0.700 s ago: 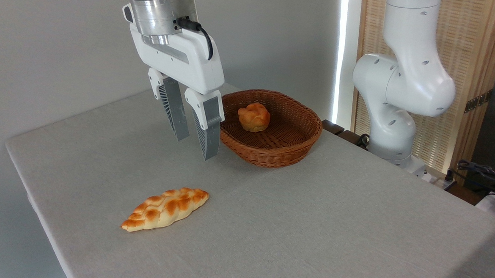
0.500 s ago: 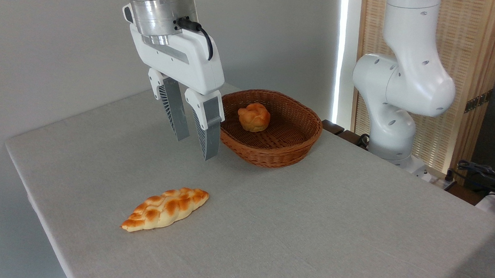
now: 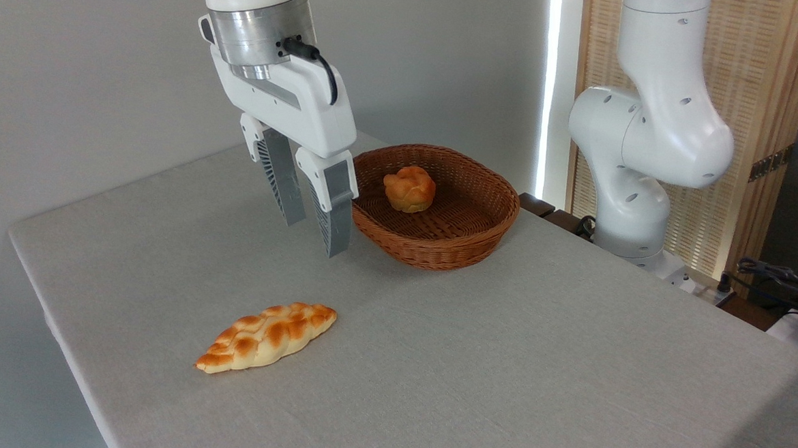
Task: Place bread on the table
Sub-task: 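Move the open gripper over the wicker basket toward the round roll, then lower the gripper into the basket onto the round bread roll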
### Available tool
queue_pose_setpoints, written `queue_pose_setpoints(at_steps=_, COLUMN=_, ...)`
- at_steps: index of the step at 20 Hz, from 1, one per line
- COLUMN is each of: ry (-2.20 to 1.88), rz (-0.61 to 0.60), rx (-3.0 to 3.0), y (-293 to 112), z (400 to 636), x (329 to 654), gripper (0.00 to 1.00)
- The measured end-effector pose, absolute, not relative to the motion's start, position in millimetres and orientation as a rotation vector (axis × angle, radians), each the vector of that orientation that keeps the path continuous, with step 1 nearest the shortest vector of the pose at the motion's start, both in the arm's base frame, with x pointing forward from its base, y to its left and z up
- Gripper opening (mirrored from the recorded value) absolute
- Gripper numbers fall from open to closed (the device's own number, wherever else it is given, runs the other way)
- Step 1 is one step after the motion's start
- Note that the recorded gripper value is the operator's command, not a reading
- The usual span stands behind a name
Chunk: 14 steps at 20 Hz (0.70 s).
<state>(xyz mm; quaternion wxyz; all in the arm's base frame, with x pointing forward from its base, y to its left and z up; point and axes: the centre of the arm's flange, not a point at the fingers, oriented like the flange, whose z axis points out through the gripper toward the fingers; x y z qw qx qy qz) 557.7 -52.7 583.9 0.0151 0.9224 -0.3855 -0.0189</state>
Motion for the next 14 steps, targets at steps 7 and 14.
queue_pose_setpoints(at_steps=7, ry=-1.289, rz=-0.044, rx=2.801, y=-93.9, z=595.0, x=509.3, gripper=1.0)
queue_pose_setpoints(at_steps=14, ry=-1.553, rz=-0.152, rx=2.603, y=-148.8, z=600.3, x=349.3, gripper=1.0)
